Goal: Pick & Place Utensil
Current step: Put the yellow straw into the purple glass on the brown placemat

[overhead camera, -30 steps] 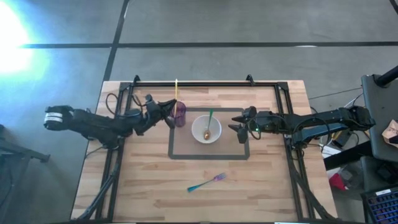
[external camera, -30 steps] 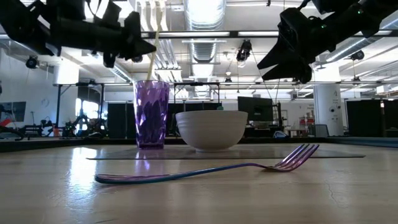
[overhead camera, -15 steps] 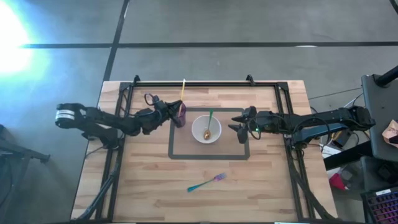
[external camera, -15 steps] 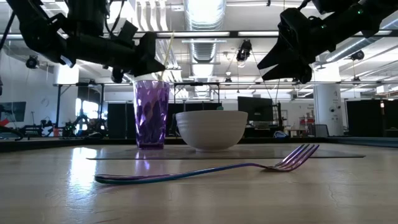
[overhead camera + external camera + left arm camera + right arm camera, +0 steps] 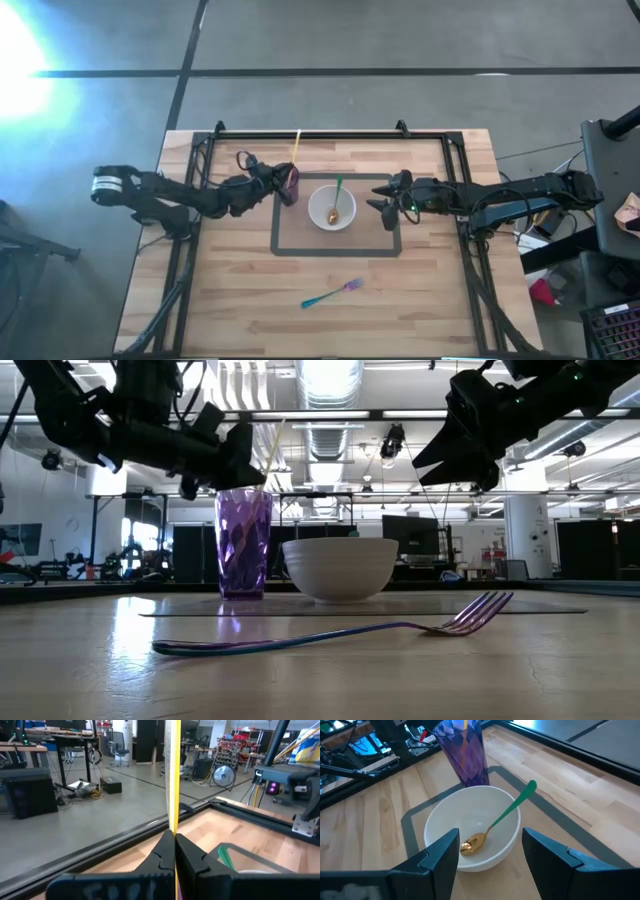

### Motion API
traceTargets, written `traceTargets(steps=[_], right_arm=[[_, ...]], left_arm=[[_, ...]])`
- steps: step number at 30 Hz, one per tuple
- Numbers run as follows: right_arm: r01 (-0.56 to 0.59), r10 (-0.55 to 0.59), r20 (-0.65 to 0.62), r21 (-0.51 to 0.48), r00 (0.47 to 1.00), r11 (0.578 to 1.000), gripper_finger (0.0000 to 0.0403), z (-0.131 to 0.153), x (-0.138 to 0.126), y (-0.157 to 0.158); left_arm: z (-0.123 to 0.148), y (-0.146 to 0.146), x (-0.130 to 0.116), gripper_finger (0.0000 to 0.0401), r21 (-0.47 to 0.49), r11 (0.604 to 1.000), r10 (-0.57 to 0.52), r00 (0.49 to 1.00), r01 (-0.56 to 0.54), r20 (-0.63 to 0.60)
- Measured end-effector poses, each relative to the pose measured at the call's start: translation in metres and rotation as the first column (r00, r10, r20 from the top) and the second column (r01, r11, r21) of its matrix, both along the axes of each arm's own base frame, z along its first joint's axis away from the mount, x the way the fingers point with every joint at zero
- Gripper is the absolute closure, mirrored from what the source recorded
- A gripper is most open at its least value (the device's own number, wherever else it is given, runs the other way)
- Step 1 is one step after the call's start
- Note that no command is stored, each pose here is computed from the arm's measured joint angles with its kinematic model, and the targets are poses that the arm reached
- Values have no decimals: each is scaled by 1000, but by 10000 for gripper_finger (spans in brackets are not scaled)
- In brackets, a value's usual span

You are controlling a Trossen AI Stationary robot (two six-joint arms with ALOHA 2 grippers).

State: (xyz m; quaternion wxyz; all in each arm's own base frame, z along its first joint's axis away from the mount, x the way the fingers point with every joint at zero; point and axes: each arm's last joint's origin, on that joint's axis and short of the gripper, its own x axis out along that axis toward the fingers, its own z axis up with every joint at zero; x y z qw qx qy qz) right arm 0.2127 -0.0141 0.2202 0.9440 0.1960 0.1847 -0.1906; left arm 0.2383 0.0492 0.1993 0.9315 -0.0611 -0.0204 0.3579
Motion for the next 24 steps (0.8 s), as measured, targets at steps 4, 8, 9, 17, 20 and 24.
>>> traceTargets(steps=[4, 8, 9, 17, 20, 24], right_arm=[[0, 0, 0, 0, 1000, 1000, 193, 0, 0, 0], [0, 0, -4, 0, 1000, 1000, 193, -1, 0, 0], [0, 0, -4, 0, 1000, 1000, 193, -1, 0, 0], [0, 0, -4, 0, 1000, 1000, 193, -1, 0, 0], [0, 0, -4, 0, 1000, 1000, 193, -1, 0, 0], [0, 0, -4, 0, 1000, 1000, 193, -1, 0, 0]], left_arm=[[-3, 0, 0, 401, -11, 1000, 0, 1000, -1, -23], [-3, 0, 0, 401, -11, 1000, 0, 1000, -1, -28], [-3, 0, 0, 401, -7, 1000, 0, 999, -1, -32], [-3, 0, 0, 401, -2, 1000, 0, 999, 0, -38], [-3, 0, 0, 401, -1, 1000, 0, 999, 0, -39], [-3, 0, 0, 401, 2, 1000, 0, 999, 0, -42]])
